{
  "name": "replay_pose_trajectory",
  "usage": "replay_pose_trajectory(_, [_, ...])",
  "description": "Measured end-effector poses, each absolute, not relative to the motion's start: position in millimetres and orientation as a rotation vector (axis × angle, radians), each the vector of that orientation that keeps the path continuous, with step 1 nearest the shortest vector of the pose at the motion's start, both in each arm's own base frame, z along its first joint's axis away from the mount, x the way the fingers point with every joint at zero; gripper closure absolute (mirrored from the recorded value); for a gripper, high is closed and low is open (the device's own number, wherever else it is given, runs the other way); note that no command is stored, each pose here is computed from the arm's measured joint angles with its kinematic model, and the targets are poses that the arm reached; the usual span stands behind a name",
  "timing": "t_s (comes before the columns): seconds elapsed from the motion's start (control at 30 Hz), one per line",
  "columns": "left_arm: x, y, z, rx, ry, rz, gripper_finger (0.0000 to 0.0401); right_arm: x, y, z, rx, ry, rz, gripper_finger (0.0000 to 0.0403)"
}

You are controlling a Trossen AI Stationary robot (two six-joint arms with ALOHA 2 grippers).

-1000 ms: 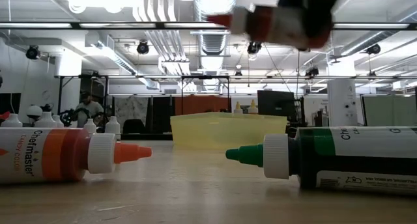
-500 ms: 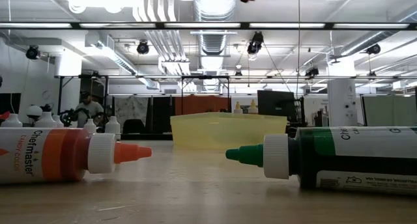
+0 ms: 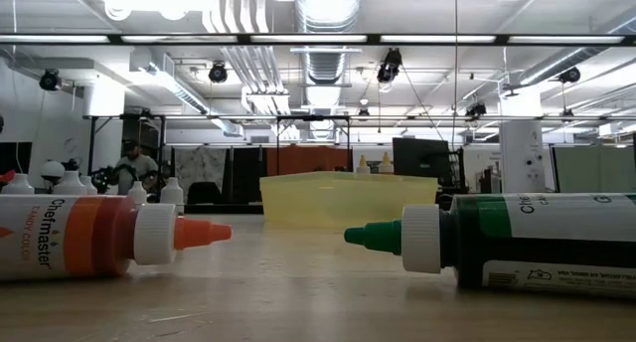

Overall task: Pick & Place food coloring
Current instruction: Put the large red food coloring bottle into the yellow bin

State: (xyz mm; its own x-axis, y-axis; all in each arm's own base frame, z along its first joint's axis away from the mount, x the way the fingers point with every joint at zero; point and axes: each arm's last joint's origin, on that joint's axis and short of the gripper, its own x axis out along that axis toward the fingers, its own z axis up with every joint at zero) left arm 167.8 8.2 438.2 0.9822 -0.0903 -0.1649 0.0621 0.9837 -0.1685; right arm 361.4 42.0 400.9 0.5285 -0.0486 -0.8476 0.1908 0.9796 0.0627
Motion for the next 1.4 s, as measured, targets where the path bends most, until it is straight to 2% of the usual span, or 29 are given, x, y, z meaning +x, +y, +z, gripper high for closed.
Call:
replay_pose_trajectory(0.57, [193.7, 9.3, 447.2, -0.1, 0.191, -0.118, 0.022, 355.4, 31.5, 433.7, 0.146, 0.882, -0.123, 0.0293])
replay_pose_trajectory(1.4, [259.3, 10.9, 439.9, -0.132, 0.333, -0.193, 0.022, 355.0, 31.5, 434.1, 0.101, 0.885, -0.099, 0.0293])
